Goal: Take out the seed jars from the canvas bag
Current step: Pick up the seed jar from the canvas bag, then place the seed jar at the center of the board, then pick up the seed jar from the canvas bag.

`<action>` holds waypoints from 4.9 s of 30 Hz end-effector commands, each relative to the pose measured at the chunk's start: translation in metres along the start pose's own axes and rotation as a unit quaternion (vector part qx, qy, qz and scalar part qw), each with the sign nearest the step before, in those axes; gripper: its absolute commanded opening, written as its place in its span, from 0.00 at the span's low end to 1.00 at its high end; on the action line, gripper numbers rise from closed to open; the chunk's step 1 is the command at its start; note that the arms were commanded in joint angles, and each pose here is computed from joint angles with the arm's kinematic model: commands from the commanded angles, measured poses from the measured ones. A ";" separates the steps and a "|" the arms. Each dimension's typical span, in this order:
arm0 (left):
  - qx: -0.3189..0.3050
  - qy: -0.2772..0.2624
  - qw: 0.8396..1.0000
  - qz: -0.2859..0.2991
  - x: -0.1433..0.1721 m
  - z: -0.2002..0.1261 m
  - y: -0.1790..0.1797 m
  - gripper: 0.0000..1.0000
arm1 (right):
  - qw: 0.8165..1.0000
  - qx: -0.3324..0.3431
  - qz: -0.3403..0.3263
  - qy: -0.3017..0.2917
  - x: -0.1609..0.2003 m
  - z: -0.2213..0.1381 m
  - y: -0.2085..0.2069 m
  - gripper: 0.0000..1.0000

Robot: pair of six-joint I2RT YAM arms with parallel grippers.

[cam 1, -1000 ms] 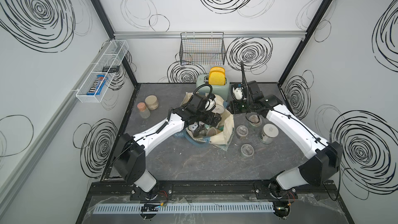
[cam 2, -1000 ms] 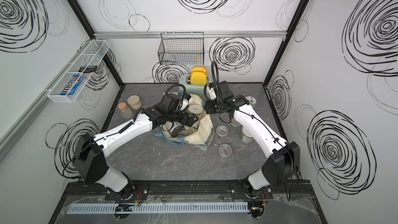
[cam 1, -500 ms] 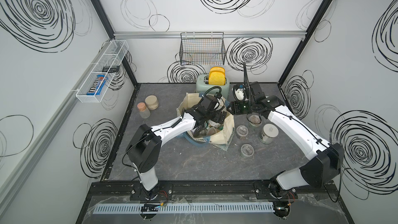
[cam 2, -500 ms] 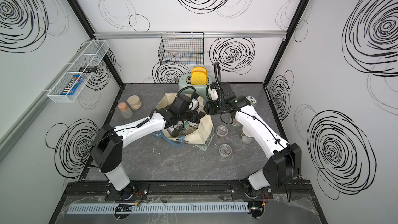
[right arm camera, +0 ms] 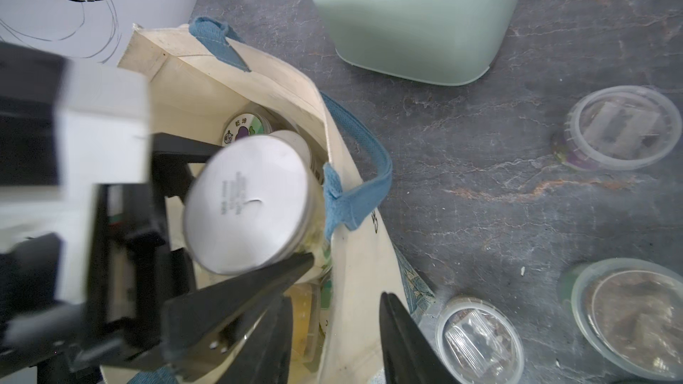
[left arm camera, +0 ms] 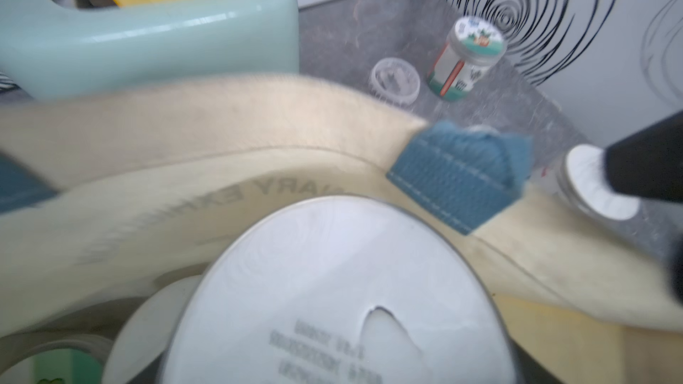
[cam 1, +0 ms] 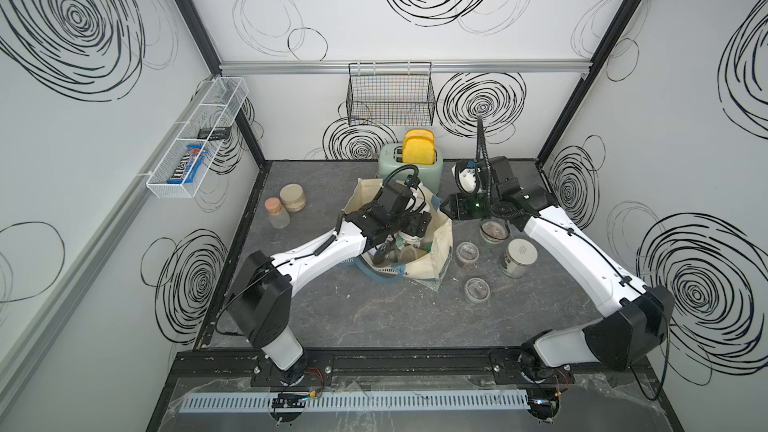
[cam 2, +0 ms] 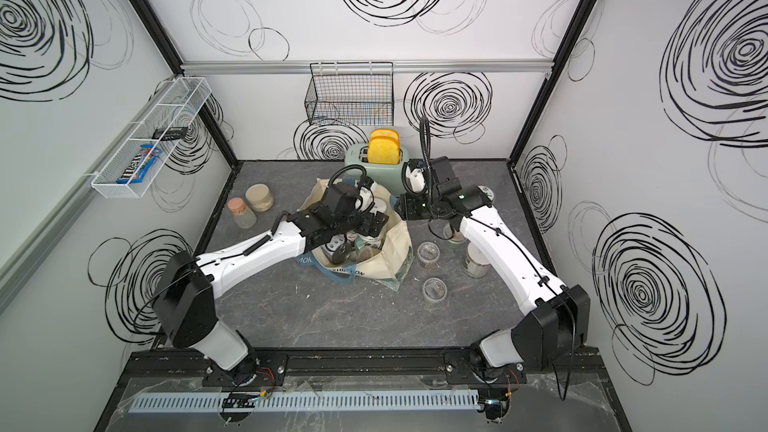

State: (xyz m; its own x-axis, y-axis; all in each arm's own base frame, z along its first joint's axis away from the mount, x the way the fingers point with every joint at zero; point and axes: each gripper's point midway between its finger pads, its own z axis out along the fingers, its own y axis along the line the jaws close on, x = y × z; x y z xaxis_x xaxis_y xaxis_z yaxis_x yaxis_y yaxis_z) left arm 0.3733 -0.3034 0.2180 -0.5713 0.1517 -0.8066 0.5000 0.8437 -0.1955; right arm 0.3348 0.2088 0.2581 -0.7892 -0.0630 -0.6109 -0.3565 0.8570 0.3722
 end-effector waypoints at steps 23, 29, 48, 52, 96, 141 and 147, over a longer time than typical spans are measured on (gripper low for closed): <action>-0.406 -0.233 0.824 -0.318 0.068 -0.195 0.319 0.51 | 1.000 0.002 -0.016 -0.007 0.013 -0.039 0.000 0.43; -0.474 -0.229 0.785 -0.325 0.089 -0.192 0.351 0.54 | 1.000 -0.001 -0.016 -0.001 0.015 -0.038 0.002 0.43; -0.506 -0.128 0.774 -0.358 0.154 -0.152 0.377 0.97 | 1.000 -0.019 -0.017 0.003 0.017 -0.033 0.007 0.43; -0.504 -0.112 0.776 -0.362 0.157 -0.148 0.376 0.99 | 1.000 -0.023 -0.020 0.001 0.017 -0.035 0.009 0.43; -0.112 0.095 0.957 -0.252 0.165 -0.137 0.077 0.92 | 0.973 0.052 -0.171 0.143 0.022 0.143 0.079 0.64; -0.080 0.098 0.962 -0.240 0.144 -0.120 0.076 0.94 | 0.974 -0.007 -0.100 0.204 0.072 0.208 0.062 0.97; -0.076 0.100 0.962 -0.243 0.144 -0.120 0.079 0.92 | 0.979 -0.008 -0.089 0.183 0.064 0.226 0.058 0.97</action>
State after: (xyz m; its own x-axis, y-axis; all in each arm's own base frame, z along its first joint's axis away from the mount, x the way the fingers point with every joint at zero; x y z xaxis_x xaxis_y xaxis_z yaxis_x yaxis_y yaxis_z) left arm 0.2458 -0.1480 0.1412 -0.8480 -0.1998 -0.4908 0.0178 0.9149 -0.4033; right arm 0.3678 0.3616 0.0925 -0.8348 -0.4120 -0.3653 -0.5192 0.8099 0.2729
